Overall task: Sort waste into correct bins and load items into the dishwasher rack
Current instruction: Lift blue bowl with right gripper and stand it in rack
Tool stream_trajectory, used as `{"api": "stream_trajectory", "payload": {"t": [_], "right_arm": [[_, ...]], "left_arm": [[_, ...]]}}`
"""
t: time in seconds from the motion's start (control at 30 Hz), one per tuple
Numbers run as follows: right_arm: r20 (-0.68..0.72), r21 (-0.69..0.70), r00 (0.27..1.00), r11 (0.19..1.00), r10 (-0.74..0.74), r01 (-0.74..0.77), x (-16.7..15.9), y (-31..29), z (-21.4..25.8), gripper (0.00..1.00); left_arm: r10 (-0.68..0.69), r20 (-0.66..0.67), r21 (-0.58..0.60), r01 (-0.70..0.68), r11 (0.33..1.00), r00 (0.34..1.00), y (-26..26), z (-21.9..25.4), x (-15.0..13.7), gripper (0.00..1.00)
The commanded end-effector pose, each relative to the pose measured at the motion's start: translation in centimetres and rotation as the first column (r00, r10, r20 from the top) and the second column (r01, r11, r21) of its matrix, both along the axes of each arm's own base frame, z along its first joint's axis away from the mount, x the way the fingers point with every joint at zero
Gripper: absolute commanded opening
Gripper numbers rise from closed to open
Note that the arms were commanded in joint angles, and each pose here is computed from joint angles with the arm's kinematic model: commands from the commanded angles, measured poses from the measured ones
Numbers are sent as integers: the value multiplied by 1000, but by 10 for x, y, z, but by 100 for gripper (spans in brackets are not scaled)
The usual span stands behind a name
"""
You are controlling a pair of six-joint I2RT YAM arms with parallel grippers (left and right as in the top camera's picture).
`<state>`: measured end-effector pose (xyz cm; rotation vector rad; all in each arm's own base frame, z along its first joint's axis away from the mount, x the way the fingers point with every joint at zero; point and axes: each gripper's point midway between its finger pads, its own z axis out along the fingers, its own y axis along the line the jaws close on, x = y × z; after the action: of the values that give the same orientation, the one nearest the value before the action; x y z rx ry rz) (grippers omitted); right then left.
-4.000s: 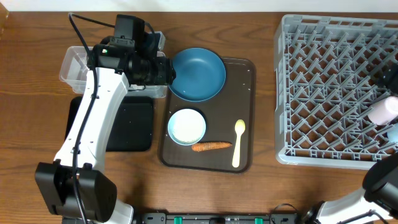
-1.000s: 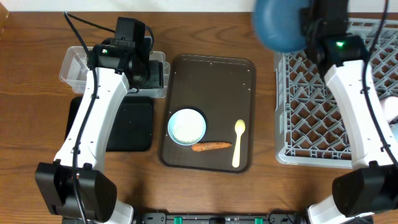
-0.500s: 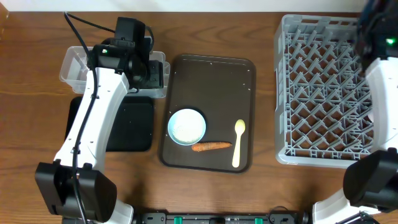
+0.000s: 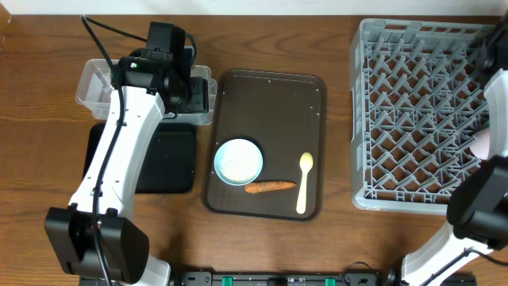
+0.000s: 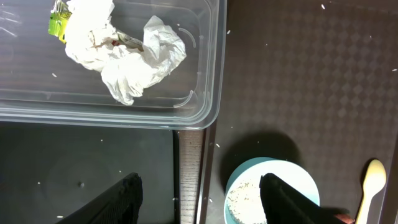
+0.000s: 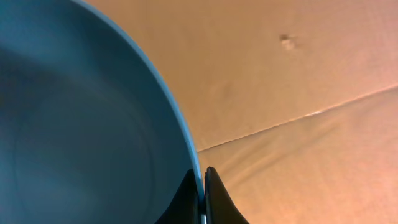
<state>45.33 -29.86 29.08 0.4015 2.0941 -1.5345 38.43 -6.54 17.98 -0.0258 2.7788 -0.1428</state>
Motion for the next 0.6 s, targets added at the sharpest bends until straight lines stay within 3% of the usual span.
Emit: {"api": "stream_trajectory", "payload": {"t": [0.0,0.57], "right_arm": [[-31,1,999,1000,-21,21,3,-6,-16,1],[-63,27,997,999,36,-34,23,20,-38,1]], "left_arm": [[31,-23,5,-31,1000,999,3,-7,-2,63],[31,-23,6,-31,1000,999,3,-7,-2,63]]}}
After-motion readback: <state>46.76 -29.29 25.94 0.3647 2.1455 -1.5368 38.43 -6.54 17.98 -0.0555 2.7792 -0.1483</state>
